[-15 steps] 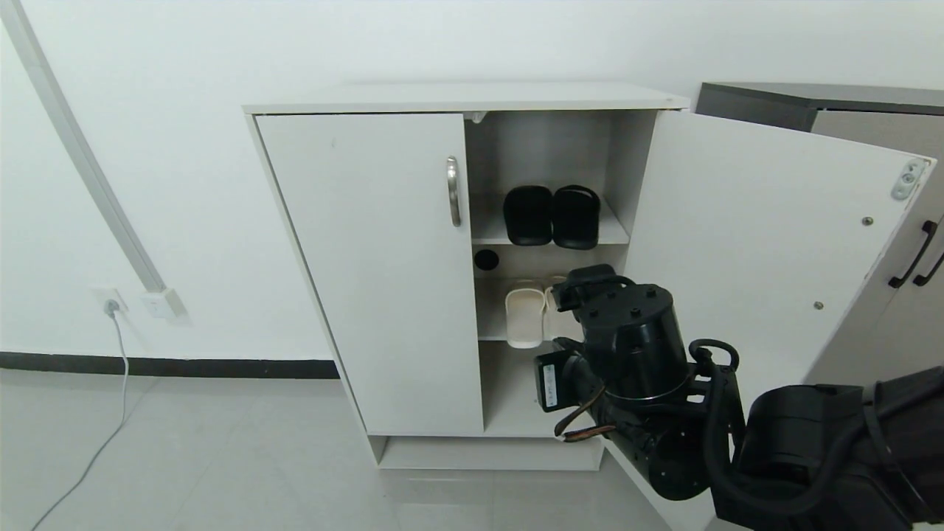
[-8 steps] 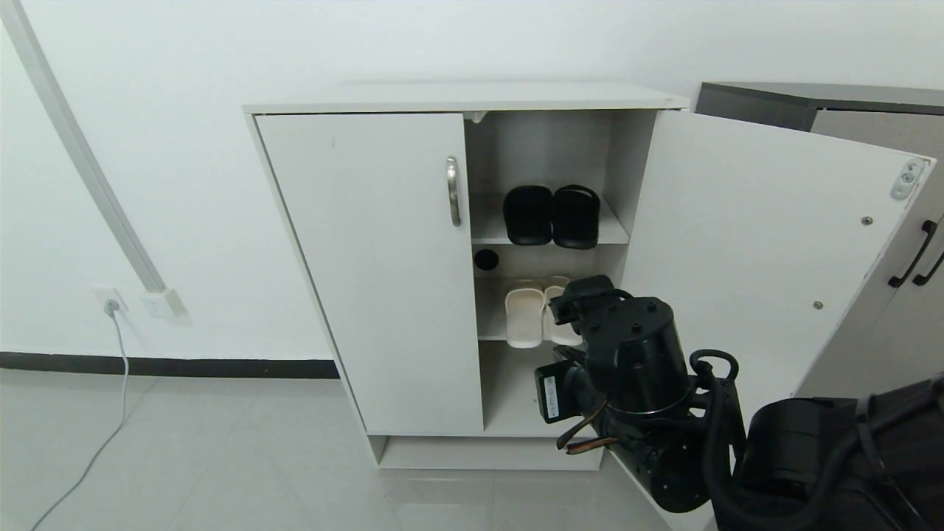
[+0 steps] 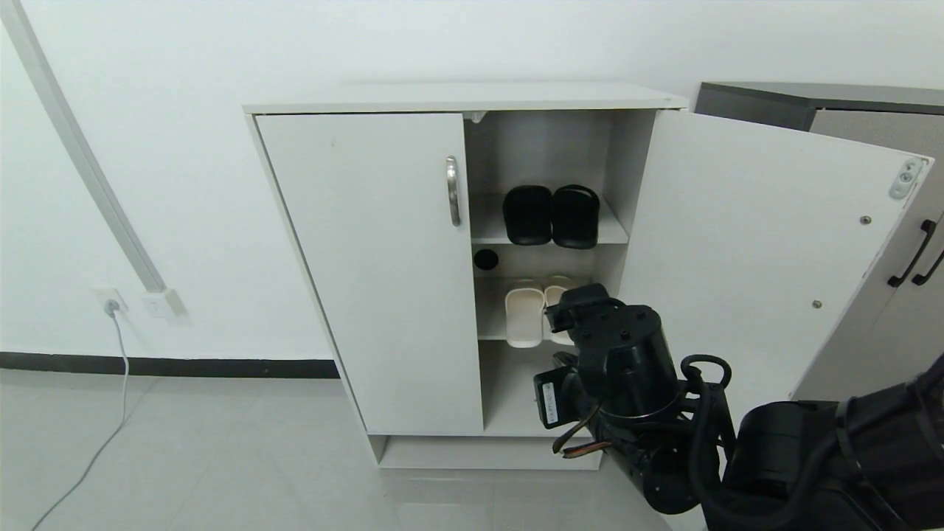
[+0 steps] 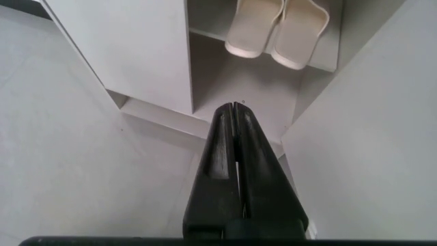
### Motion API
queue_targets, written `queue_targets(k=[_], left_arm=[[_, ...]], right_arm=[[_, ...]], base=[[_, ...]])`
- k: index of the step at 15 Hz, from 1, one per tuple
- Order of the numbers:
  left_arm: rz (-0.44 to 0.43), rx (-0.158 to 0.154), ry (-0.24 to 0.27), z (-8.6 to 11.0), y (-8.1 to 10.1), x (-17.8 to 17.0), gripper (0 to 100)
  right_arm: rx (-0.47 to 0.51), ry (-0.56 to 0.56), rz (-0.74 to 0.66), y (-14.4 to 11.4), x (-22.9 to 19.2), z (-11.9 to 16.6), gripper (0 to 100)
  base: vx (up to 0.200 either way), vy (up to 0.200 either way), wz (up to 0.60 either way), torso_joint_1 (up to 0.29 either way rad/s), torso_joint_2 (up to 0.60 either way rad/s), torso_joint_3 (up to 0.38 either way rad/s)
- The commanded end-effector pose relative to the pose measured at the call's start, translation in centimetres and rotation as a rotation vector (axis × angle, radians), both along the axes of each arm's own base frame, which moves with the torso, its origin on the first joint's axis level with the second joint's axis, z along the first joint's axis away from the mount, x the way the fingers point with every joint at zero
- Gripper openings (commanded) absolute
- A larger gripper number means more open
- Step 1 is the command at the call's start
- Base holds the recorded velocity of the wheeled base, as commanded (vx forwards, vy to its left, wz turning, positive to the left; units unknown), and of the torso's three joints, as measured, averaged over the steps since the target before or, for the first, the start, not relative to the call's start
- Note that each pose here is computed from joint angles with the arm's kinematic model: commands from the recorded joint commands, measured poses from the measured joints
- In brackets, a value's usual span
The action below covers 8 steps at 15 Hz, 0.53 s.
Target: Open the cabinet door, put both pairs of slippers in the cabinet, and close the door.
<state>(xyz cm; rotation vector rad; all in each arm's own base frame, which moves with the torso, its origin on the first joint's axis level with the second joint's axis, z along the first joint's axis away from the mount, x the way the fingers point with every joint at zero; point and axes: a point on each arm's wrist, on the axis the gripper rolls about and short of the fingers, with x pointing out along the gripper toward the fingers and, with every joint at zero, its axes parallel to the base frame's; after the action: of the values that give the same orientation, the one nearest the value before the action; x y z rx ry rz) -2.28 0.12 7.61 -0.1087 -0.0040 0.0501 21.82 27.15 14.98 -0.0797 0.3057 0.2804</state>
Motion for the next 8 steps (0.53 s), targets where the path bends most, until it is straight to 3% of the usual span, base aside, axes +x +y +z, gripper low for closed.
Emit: queue_targets(k=[1,4,8], left_arm=[[0.0,0.0,0.001,0.0,0.0,0.01,0],[0.0,0.0,0.001,0.0,0.0,0.01,0],[0.0,0.0,0.001,0.0,0.0,0.01,0]], right_arm=[[-0.008,0.006,-0.001,0.15,0.12,-0.37,0],[-0.01,0.007,-0.001,0.16,0.13,-0.42,0],[-0.01,0.007,-0.002,0.13,0.17,-0.42,0]], base=[[0.0,0.0,0.0,0.0,0.0,0.0],[0.0,0.0,0.0,0.007,-0.19,-0.289],[0.0,0.0,0.0,0.057,-0.49,-0.362]])
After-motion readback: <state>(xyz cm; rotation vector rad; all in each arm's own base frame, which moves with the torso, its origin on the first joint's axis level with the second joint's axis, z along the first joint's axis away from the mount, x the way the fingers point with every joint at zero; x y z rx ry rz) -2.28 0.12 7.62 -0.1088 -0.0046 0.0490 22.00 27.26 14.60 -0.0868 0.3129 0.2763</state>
